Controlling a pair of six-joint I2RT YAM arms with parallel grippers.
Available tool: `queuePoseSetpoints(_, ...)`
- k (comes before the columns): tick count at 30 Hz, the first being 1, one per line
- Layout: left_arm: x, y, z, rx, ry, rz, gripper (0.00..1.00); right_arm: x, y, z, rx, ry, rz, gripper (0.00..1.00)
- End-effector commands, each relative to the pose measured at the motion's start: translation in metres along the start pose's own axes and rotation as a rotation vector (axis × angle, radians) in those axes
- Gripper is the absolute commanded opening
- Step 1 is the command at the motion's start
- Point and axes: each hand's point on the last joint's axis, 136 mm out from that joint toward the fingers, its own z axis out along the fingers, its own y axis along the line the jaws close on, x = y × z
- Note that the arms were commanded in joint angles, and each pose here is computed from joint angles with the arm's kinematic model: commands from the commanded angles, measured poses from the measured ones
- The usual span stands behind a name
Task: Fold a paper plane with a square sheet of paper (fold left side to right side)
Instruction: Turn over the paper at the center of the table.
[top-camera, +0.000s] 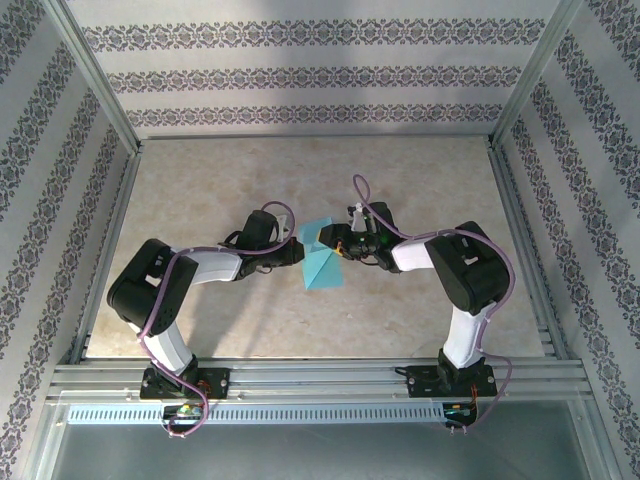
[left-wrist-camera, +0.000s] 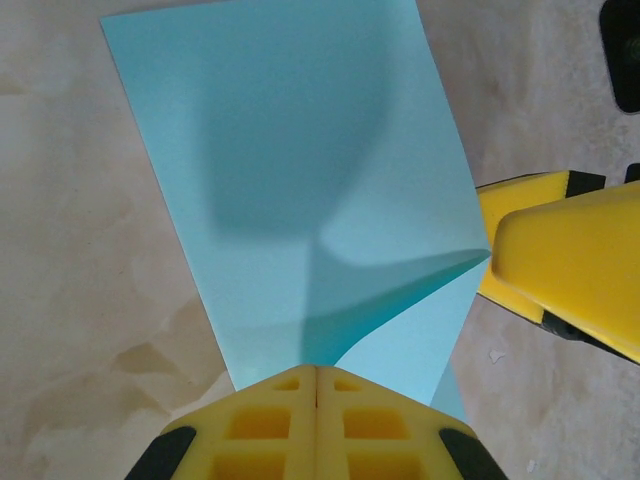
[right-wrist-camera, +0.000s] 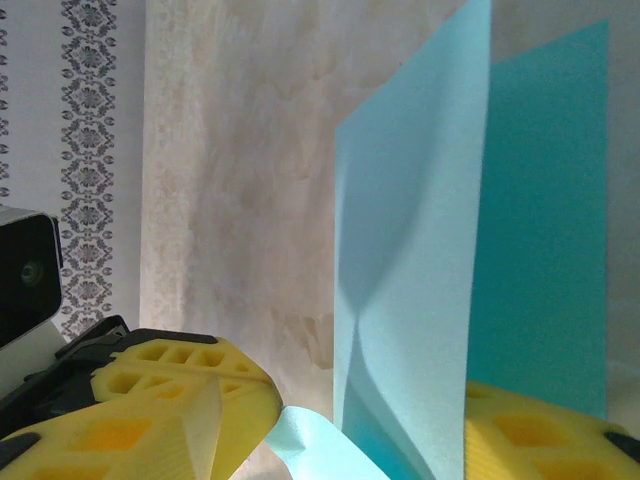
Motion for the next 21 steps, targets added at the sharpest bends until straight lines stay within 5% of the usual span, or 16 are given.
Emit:
queuePoseSetpoints(1, -0.002, -0.004, 0.004, 0.011, -0.025, 0.01, 0.0, -0.002, 0.005, 0.006, -0.015, 0.0, -0.017, 0.52)
queuePoseSetpoints(6, -0.002, -0.003, 0.005, 0.008, -0.022, 0.01, 0.01, -0.001, -0.001, 0.007, 0.008, -0.008, -0.016, 0.46)
queuePoseSetpoints(12, -0.002, 0.001, 0.004, -0.011, -0.025, 0.014, 0.05, 0.0, -0.003, 0.007, 0.02, -0.008, -0.012, 0.27)
queuePoseSetpoints(19, -0.016, -0.006, -0.018, -0.038, -0.101, 0.067, 0.18, -0.008, 0.01, -0.001, 0.004, -0.037, -0.037, 0.0)
queuePoseSetpoints(21, -0.021, -0.009, -0.029, -0.056, -0.127, 0.098, 0.22, -0.013, 0.018, -0.005, -0.008, -0.051, -0.05, 0.0)
